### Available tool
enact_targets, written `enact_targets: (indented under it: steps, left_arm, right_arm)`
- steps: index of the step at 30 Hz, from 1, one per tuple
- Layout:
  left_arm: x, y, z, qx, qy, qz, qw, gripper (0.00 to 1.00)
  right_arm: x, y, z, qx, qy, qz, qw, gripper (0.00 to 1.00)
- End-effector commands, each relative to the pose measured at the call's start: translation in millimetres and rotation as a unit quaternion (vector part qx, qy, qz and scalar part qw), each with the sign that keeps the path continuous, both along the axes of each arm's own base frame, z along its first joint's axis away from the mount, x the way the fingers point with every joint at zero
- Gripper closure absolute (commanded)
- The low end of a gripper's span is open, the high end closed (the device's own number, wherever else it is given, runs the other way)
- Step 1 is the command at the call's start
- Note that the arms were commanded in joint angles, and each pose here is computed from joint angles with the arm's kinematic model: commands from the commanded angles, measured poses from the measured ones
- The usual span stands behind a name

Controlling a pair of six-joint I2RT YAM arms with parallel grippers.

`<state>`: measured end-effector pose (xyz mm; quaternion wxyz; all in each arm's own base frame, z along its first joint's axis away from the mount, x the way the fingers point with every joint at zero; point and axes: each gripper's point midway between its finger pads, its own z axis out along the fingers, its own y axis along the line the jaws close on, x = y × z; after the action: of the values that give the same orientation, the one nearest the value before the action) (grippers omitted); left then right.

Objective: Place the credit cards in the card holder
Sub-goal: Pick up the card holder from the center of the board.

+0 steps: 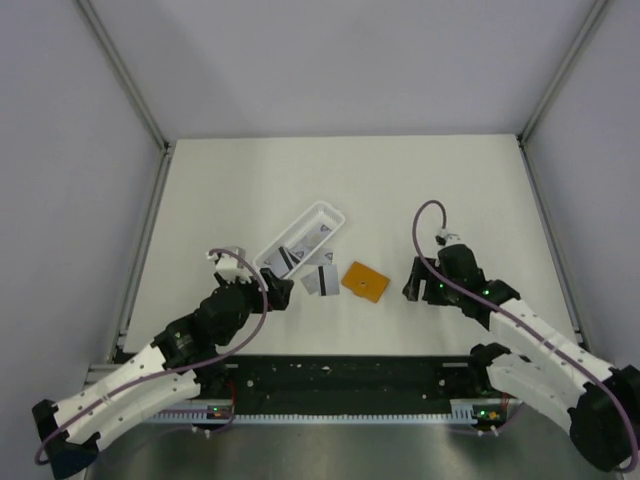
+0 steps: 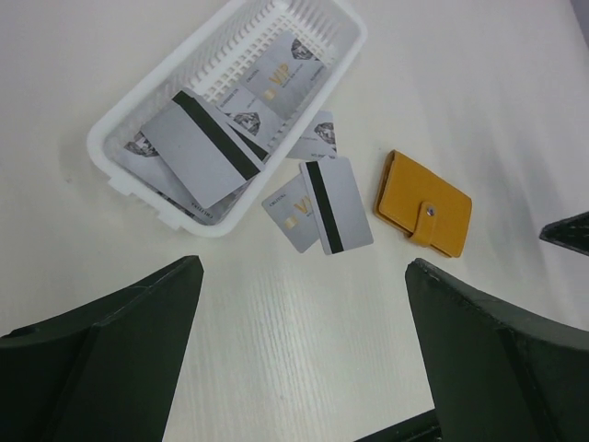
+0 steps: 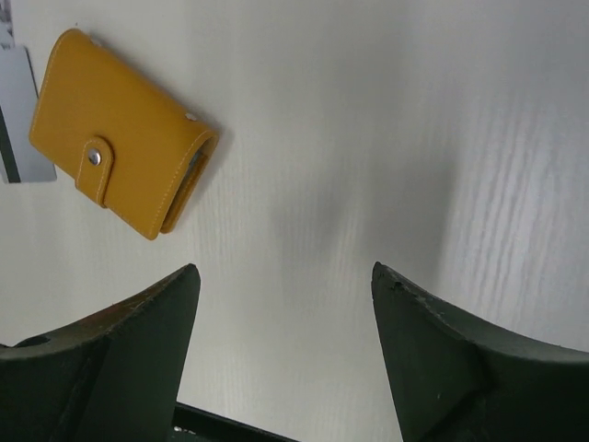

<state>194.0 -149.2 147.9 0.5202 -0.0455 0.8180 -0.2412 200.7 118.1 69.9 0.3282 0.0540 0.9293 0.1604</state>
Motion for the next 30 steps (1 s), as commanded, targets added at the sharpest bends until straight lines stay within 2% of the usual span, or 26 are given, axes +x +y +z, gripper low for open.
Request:
enact_targets:
  steps: [1, 6, 18, 30]
  left_arm:
    - [2, -15, 32, -0.037, -0.044, -0.034, 0.998, 0.01]
    - [-1, -14, 33, -0.040, -0.048, -0.038, 0.997, 0.01]
    - [-4, -17, 28, -0.045, -0.042, -0.048, 0.997, 0.01]
    - [-6, -13, 26, -0.043, -0.043, -0.045, 0.997, 0.01]
  right_arm:
    - [28, 43, 24, 0.042, -0.054, 0.102, 0.992, 0.25]
    - [44, 62, 25, 0.060, -0.089, 0.141, 0.984, 0.24]
    - [82, 96, 7, 0.054, -0.084, 0.223, 0.970, 0.27]
    - [79, 109, -23, 0.077, -0.025, 0.247, 0.966, 0.43]
